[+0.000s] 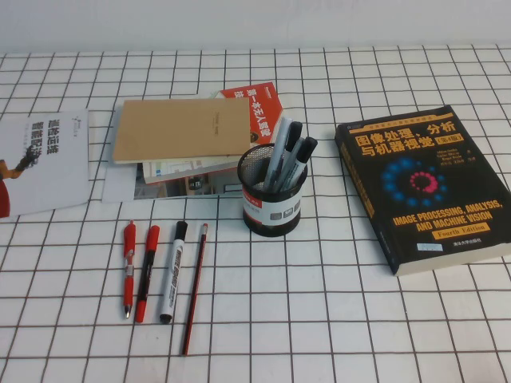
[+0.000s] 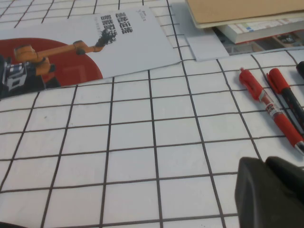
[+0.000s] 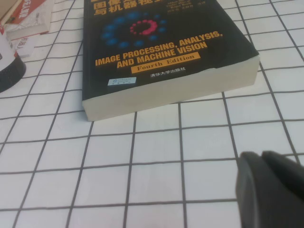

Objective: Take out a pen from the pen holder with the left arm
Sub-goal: 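Take a marker out of the pen holder and lay it on the table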

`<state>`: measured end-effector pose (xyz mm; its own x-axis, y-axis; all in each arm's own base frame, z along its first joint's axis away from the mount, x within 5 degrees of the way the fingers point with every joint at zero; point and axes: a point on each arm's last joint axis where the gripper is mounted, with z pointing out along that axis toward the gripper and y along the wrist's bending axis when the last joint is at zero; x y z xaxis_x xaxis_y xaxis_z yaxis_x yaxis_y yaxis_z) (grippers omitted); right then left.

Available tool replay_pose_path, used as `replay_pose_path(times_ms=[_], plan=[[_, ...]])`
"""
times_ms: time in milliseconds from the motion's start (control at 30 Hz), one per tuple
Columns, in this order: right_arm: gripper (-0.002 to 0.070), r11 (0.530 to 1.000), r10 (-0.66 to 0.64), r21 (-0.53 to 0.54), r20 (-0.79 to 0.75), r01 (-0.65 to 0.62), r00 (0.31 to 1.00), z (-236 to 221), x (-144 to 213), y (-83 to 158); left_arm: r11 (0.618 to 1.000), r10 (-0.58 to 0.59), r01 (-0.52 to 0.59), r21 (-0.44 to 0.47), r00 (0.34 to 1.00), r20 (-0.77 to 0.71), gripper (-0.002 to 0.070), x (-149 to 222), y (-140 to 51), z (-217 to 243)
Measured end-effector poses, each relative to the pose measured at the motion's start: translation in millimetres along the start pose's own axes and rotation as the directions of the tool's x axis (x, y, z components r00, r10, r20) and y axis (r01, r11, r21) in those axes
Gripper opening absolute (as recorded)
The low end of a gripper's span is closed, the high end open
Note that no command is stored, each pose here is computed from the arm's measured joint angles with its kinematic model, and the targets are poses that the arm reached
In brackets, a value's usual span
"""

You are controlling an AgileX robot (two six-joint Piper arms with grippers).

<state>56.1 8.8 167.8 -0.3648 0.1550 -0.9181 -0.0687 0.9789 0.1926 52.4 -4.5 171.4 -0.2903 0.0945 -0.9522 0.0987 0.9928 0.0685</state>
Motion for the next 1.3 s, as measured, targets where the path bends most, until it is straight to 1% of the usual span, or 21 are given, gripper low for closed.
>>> replay_pose_path(times_ms=[1167,1200,1233,1267,1300], plan=[[-0.0016,1.000,0.000,0.000,0.000,0.000,1.000,0.0,0.0,0.0,1.000,0.001,-0.001,-0.001,1.000,0.000,-0.0002,0.0,0.0,0.0],[-0.0016,1.000,0.000,0.000,0.000,0.000,1.000,0.0,0.0,0.0,1.000,-0.011,0.011,0.002,1.000,0.004,-0.0002,-0.3,-0.1,0.0],[-0.0016,1.000,0.000,0.000,0.000,0.000,1.000,0.0,0.0,0.0,0.998,-0.065,0.065,0.012,0.998,0.012,-0.0002,-1.1,-1.0,0.0],[-0.0016,1.000,0.000,0.000,0.000,0.000,1.000,0.0,0.0,0.0,0.991,-0.132,0.132,0.025,0.991,0.030,-0.0002,-3.0,-1.9,-0.1],[-0.0016,1.000,0.000,0.000,0.000,0.000,1.000,0.0,0.0,0.0,0.974,-0.224,0.222,0.046,0.973,0.052,-0.0002,-5.5,-3.0,-0.2]])
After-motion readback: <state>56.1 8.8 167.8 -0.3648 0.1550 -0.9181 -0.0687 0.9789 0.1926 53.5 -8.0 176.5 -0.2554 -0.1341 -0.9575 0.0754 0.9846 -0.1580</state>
